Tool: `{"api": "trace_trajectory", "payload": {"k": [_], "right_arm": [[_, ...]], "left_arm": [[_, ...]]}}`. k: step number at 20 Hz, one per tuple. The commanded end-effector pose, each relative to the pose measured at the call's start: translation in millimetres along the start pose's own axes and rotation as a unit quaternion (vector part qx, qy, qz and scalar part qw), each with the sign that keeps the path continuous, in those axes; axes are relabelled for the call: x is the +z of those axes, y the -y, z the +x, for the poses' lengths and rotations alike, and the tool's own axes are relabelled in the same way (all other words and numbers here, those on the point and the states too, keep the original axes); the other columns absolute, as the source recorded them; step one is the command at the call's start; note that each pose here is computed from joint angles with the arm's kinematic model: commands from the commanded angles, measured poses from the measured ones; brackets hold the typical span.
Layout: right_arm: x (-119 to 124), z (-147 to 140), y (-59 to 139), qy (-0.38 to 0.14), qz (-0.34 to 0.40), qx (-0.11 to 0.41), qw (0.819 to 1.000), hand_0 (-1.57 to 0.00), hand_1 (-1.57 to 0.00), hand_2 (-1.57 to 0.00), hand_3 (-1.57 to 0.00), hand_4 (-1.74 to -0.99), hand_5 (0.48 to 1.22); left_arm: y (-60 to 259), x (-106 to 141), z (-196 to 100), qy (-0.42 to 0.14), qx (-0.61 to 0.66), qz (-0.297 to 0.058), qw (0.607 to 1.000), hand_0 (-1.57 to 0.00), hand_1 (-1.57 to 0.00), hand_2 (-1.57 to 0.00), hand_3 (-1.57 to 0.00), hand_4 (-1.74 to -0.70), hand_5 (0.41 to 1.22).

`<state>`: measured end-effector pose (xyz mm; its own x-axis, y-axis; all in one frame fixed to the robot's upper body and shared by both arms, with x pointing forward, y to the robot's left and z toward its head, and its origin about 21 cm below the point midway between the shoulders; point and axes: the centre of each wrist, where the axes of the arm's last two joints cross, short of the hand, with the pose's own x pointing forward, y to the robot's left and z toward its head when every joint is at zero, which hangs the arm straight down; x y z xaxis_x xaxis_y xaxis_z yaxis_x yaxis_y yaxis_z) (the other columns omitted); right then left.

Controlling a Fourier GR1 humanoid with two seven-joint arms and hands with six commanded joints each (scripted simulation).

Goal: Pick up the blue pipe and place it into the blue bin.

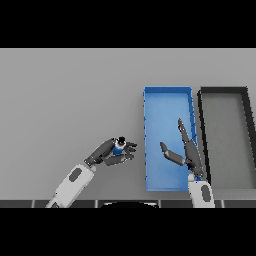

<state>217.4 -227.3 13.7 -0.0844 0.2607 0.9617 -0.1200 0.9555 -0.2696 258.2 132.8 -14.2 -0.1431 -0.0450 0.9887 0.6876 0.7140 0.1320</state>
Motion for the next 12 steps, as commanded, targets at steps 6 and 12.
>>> {"api": "trace_trajectory", "payload": {"k": [6,12], "right_arm": [[3.8,-1.1,6.3,0.01,-0.006,0.008,1.0,0.0,0.0,0.0,0.0,-1.164,0.602],[1.5,-1.4,6.6,0.02,-0.007,0.01,1.0,0.0,0.0,0.0,0.0,-1.133,0.606]], "left_arm": [[5.7,-16.5,35.6,0.057,-0.001,-0.009,0.998,-1.54,-1.55,-1.55,-1.47,-1.73,1.211],[11.4,-21.9,61.6,0.043,-0.019,-0.031,0.998,-1.56,-1.56,-1.56,-1.49,-1.74,1.218]]}}
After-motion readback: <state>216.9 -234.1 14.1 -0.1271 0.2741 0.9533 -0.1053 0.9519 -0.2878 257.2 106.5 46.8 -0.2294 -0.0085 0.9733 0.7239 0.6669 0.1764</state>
